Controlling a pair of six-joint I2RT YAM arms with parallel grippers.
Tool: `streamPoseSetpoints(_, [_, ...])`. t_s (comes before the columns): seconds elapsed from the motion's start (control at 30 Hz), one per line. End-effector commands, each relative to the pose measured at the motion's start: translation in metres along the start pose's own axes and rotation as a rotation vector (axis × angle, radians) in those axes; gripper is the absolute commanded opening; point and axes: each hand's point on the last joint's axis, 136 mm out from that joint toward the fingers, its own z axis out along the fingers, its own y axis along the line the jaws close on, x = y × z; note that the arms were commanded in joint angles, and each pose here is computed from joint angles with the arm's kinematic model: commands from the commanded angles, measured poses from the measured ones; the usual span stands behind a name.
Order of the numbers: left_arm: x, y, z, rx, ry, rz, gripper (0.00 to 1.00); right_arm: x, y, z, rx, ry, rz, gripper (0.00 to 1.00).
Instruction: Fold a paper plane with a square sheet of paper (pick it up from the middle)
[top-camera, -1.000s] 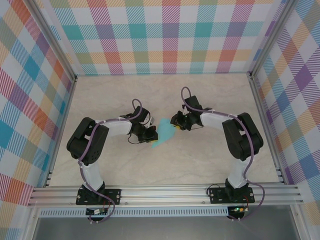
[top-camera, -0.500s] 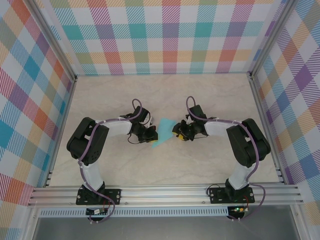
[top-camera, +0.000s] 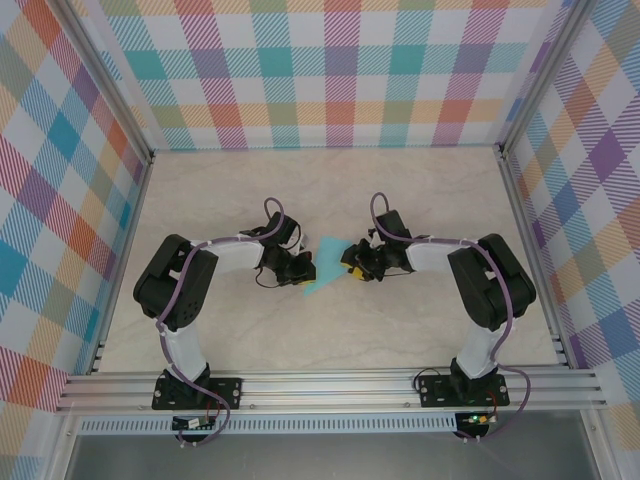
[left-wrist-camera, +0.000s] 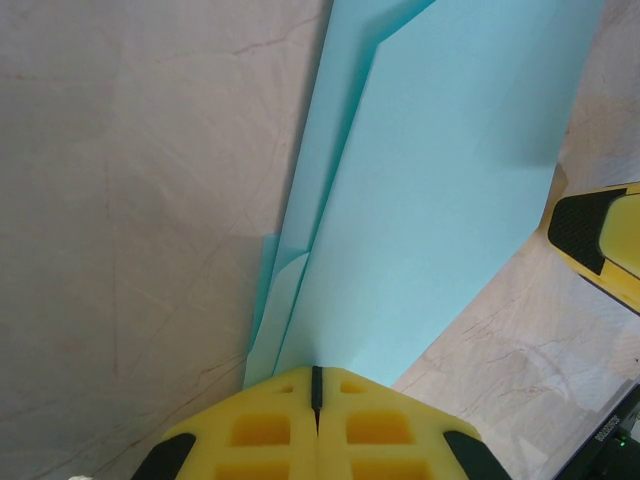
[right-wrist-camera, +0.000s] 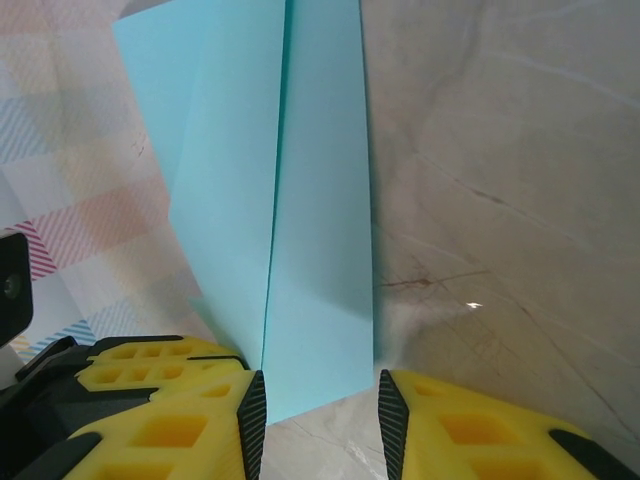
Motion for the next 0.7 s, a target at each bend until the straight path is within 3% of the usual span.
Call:
streamPoseSetpoints(0.0, [0.01,0.005,0.0,-0.033,0.035,-0.022,0.05,0.005,0.004,0.009,-0.025,0.034,-0.002,0.37])
streamPoseSetpoints(0.43, [0.007,0.001,-0.001,-0.02,0.03,-0.019,0.05,-0.004,0.027,0.012,-0.085,0.02,-0.037,0.38])
streamPoseSetpoints(0.67, [0.005,0.003,-0.004,-0.041,0.018,-0.019,0.05,-0.002,0.012,-0.007,0.018,-0.044,-0.045,0.39])
